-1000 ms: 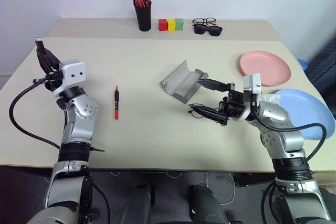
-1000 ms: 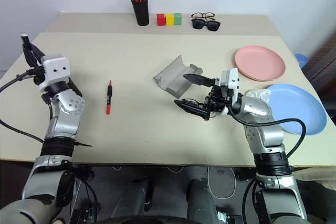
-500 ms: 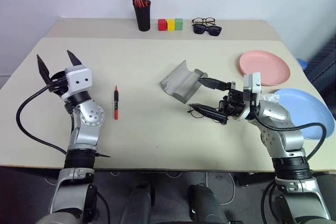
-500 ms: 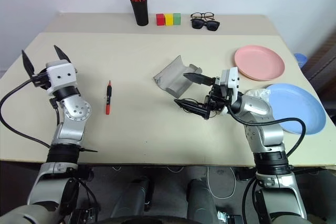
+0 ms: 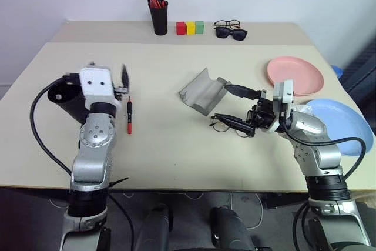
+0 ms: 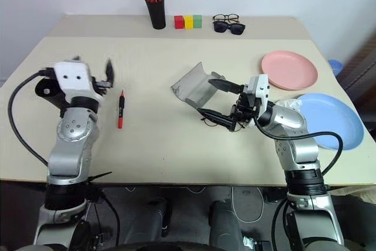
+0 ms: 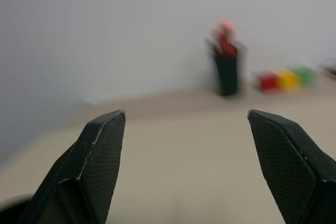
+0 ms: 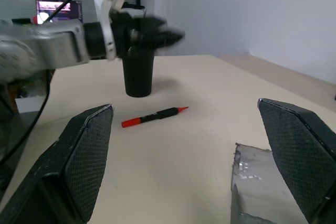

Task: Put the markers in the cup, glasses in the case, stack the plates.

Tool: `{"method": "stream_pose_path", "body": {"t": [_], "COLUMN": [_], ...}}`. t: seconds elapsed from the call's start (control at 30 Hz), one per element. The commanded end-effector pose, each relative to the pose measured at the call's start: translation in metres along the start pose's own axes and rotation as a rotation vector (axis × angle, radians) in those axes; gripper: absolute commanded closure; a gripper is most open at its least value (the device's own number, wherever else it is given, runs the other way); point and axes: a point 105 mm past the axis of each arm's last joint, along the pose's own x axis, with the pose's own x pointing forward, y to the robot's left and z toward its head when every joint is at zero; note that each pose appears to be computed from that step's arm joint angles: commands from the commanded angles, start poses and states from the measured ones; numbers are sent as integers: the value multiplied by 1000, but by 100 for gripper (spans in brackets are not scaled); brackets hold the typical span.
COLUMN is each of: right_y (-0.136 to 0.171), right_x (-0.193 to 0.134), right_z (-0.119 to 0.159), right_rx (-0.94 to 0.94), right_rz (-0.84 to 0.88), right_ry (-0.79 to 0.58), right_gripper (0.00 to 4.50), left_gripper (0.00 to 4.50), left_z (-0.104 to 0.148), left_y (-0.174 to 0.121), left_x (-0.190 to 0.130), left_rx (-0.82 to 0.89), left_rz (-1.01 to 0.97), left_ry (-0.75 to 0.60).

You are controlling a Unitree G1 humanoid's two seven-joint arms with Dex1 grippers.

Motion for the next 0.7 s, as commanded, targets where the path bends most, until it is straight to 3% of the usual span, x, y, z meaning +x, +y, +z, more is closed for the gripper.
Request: {"method": "stream_pose_path", "body": {"t": [0.03, 0.13, 0.23, 0.7], "right_y": [-4, -5, -4, -4], "right_x": [-8, -11, -13, -17], "right_z": [8, 7, 6, 4], "right_rx": [-47, -49, -50, -55], "right_rz": [-36, -56, -66, -97], "right_ry": [-13, -7, -4, 5], "right_gripper": [0, 0, 0, 0], "left_gripper": [71, 71, 71, 71], "left_z": [-14, -38, -48, -76], "left_y": [-3, -4, -7, 19], "left_x": [2, 7, 13, 17], "left_rx": [-47, -65, -99, -163], "left_rz": [-31, 23, 67, 205], "left_ry": [187, 380, 470, 668]}}
